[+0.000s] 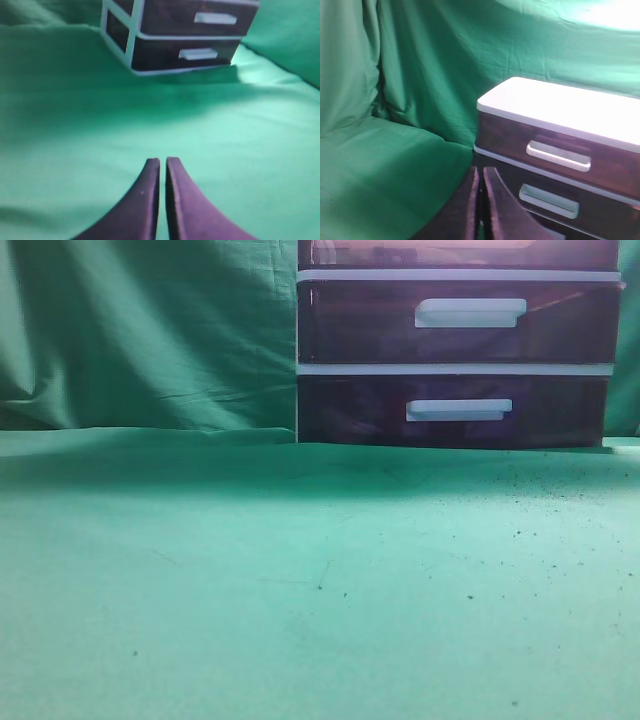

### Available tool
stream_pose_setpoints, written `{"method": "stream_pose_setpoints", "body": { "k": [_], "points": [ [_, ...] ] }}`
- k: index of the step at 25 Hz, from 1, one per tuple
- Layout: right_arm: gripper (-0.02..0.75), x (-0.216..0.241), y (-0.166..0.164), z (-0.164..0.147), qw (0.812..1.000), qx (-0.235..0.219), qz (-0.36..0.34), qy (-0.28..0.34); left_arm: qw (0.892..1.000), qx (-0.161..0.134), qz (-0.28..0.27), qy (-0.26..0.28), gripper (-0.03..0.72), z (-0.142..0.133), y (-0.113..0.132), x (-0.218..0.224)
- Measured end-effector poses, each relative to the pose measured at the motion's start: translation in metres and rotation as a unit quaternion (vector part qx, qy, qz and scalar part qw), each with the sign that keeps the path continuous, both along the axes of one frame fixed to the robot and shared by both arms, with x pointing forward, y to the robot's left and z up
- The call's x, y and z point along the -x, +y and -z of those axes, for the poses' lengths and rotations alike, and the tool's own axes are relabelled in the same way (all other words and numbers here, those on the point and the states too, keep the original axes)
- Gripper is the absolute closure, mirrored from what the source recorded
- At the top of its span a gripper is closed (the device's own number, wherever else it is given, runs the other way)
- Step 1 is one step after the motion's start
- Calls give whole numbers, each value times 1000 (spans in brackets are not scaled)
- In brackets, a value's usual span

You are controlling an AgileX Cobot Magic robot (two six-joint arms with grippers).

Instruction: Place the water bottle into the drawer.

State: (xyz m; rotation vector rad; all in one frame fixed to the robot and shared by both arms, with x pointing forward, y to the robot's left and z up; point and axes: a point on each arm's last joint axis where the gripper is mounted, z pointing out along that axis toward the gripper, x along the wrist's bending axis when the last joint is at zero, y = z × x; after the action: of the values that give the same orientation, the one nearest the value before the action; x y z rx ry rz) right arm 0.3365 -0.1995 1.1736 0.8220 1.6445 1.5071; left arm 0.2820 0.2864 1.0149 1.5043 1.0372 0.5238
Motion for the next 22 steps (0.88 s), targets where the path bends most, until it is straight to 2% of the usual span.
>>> {"method": "stream_pose_setpoints", "body": {
  "k": [10,22],
  "points": [
    [738,0,0,0,1000,-1,-3,-1,1000,-20,-1,17,688,18,-3,-2],
    [738,1,1,0,1000,-3,-9,-1,1000,-20,-1,17,688,18,-3,-2]
  ]
}}
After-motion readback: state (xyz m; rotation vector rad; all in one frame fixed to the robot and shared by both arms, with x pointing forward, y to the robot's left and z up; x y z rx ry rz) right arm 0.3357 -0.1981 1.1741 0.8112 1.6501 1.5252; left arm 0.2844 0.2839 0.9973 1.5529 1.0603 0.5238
